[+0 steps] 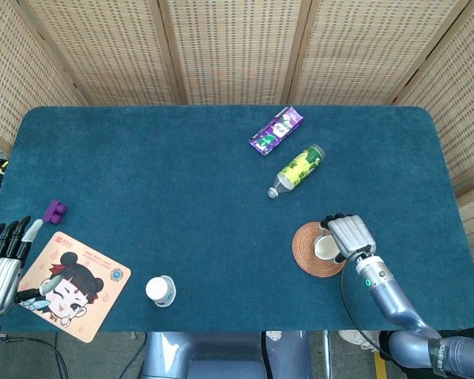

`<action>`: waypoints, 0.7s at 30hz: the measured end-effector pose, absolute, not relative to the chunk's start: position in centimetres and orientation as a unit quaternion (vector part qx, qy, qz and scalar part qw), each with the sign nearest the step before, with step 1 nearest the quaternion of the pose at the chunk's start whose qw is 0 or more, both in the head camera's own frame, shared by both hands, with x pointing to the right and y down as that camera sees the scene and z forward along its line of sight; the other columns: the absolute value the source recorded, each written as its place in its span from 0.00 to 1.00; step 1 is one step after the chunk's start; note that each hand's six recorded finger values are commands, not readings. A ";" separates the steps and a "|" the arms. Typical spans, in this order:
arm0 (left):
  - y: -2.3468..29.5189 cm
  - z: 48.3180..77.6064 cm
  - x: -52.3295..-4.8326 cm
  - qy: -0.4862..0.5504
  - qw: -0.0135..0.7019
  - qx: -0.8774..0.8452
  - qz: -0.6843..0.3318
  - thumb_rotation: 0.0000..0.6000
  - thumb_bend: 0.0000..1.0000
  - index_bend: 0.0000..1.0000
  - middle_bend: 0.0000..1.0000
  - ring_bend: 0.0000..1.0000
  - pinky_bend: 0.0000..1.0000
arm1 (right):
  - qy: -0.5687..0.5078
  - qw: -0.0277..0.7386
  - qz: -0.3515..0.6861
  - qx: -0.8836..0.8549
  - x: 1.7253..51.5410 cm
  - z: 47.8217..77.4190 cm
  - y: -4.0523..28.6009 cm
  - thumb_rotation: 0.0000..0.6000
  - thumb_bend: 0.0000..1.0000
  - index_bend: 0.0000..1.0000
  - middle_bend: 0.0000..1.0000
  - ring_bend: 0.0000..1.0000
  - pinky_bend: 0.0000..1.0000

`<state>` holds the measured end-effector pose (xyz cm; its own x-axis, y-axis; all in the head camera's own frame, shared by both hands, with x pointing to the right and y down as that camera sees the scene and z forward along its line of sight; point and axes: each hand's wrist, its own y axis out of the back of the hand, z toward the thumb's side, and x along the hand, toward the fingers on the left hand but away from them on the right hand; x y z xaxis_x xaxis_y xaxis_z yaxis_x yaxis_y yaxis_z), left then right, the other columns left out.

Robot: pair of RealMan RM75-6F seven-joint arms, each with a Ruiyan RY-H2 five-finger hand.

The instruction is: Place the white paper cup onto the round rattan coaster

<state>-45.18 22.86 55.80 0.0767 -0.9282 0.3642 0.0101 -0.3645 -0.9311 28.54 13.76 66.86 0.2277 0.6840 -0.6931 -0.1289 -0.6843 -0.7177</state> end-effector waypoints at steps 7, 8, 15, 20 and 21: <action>22.9 55.8 -45.1 0.379 0.417 -0.604 -0.564 0.00 0.09 0.00 0.00 0.00 0.00 | -0.195 0.340 0.579 -0.715 27.8 67.3 14.0 1.00 0.03 0.44 0.31 0.29 0.39; 22.9 55.8 -45.1 0.379 0.416 -0.604 -0.564 0.00 0.09 0.00 0.00 0.00 0.00 | -0.194 0.341 0.578 -0.716 27.6 67.3 14.0 1.00 0.03 0.44 0.31 0.29 0.39; 22.8 55.9 -45.2 0.379 0.415 -0.603 -0.565 0.00 0.08 0.00 0.00 0.00 0.00 | -0.187 0.345 0.579 -0.714 27.2 67.7 13.9 1.00 0.03 0.40 0.21 0.18 0.39; 22.8 55.9 -45.2 0.380 0.416 -0.604 -0.564 0.00 0.08 0.00 0.00 0.00 0.00 | -0.186 0.351 0.585 -0.707 27.5 67.9 13.7 1.00 0.03 0.34 0.11 0.09 0.38; 22.8 55.9 -45.2 0.380 0.416 -0.604 -0.564 0.00 0.08 0.00 0.00 0.00 0.00 | -0.186 0.353 0.585 -0.706 27.5 67.9 13.7 1.00 0.03 0.33 0.10 0.07 0.36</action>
<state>-45.21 22.80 55.86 0.0743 -0.9278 0.3656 0.0110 -0.3659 -0.9306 27.54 13.70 67.86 0.2456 0.6753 -0.6955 -0.1509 -0.6821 -0.7156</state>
